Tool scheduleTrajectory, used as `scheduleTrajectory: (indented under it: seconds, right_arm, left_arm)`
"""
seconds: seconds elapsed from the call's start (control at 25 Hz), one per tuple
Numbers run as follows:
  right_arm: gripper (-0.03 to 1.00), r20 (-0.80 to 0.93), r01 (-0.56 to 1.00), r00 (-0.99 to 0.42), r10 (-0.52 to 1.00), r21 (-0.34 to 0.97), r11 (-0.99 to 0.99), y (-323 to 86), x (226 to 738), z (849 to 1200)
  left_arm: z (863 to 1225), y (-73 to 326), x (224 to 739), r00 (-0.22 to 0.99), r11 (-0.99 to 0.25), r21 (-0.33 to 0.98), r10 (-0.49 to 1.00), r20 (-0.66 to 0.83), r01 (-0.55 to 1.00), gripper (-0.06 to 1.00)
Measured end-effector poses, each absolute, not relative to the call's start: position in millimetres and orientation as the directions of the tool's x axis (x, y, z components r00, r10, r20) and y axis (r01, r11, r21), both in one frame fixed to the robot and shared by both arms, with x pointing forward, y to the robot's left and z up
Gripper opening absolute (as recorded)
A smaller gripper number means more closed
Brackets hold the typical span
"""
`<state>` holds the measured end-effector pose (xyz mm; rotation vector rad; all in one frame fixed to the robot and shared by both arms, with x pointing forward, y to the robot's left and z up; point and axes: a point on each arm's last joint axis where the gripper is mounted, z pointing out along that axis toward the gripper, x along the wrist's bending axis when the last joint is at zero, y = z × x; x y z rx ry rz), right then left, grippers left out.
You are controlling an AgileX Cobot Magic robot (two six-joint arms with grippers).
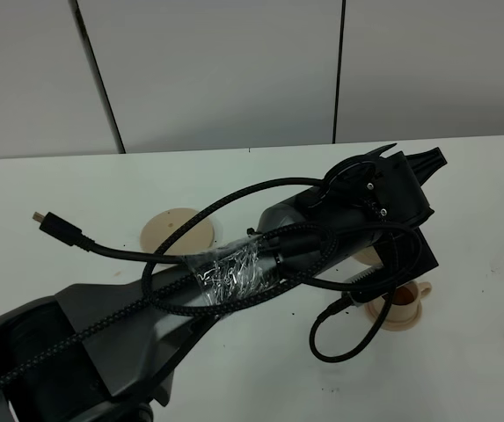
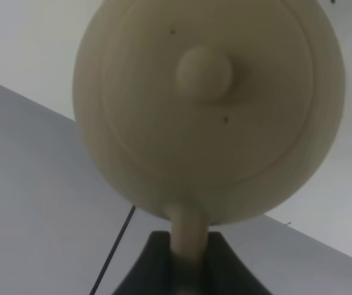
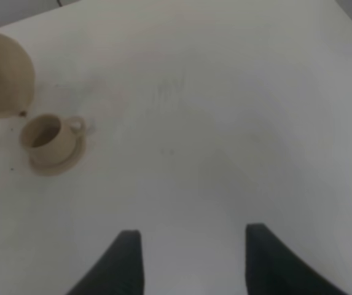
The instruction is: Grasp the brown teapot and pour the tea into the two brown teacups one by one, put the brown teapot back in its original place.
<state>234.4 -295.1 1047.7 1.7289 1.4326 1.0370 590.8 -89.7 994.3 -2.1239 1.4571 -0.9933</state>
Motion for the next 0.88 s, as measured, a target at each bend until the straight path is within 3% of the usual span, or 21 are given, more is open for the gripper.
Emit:
scheduleTrajectory:
  seconds: [0.88]
  right_arm:
    - [0.38, 0.164, 0.463, 0.087, 0.983, 0.867, -0.186, -295.1, 234.4, 1047.7]
  left_arm:
    - [994.0, -92.7, 590.1, 0.131, -0.302, -0.669, -0.947, 0.295, -0.679, 0.17]
